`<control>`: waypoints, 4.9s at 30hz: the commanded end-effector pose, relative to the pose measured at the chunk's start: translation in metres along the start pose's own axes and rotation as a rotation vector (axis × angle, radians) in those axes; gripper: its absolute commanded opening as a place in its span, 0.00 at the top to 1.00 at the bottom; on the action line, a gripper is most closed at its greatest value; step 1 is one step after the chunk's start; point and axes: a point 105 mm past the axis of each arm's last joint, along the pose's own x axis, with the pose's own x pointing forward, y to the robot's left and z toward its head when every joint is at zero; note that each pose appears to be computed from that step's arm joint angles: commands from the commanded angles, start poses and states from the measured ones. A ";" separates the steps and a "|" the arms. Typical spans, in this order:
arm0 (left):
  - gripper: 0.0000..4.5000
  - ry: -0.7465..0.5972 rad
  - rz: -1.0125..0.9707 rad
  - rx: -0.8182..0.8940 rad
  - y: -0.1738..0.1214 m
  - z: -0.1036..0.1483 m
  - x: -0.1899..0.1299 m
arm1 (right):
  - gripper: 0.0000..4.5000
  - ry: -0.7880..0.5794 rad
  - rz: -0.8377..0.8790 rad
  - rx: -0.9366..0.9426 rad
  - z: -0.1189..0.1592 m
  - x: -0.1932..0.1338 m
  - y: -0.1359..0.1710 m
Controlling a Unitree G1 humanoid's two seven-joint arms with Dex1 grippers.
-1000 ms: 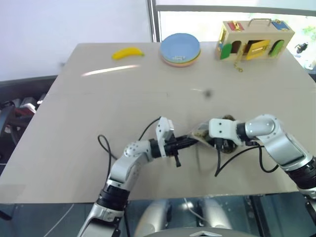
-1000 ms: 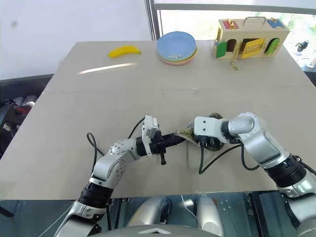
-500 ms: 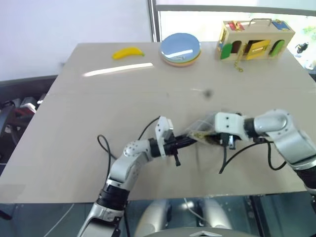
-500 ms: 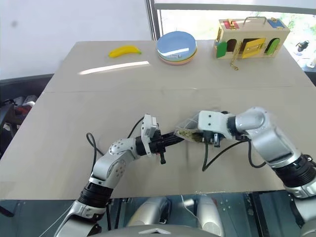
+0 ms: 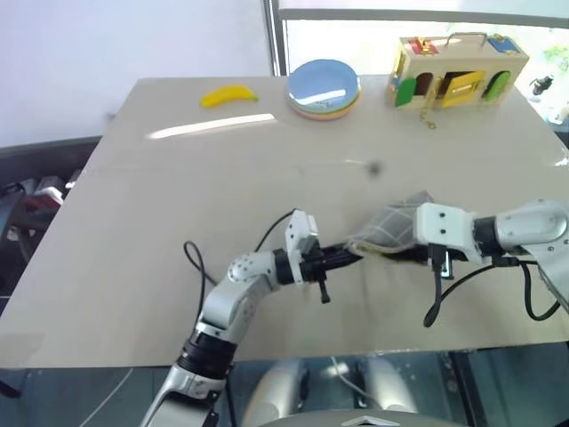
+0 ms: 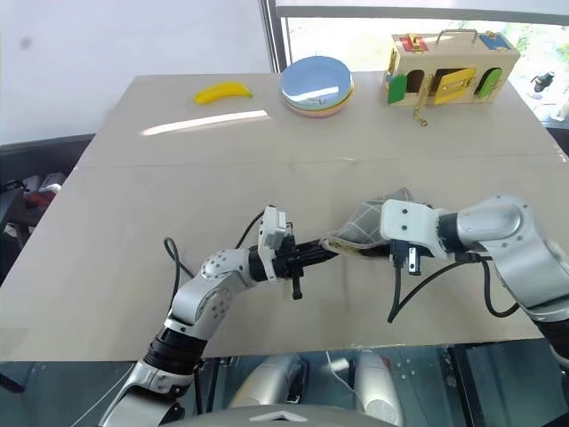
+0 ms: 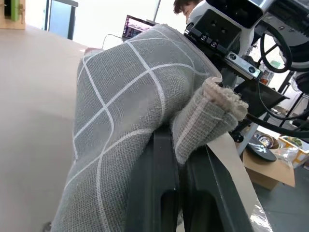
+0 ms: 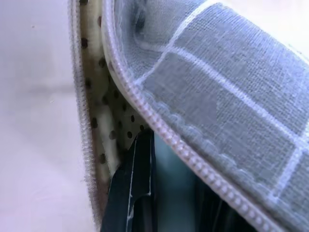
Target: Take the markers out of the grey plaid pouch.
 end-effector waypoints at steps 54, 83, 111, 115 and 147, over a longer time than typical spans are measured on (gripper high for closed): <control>1.00 -0.006 0.101 -0.008 0.012 0.002 -0.013 | 0.93 0.060 -0.520 0.316 -0.078 -0.093 -0.069; 1.00 -0.002 0.108 -0.035 0.013 0.004 -0.013 | 1.00 -0.381 -0.141 0.314 0.036 -0.046 -0.027; 1.00 0.022 -0.007 -0.085 0.006 0.001 0.000 | 0.02 -0.064 0.086 -0.004 -0.004 0.061 -0.047; 1.00 0.020 -0.009 -0.083 0.006 0.002 0.002 | 0.02 -0.057 0.147 -0.005 -0.006 0.074 -0.043; 1.00 0.000 0.044 -0.092 0.014 0.002 -0.004 | 0.90 -0.083 0.014 0.001 0.020 -0.003 -0.043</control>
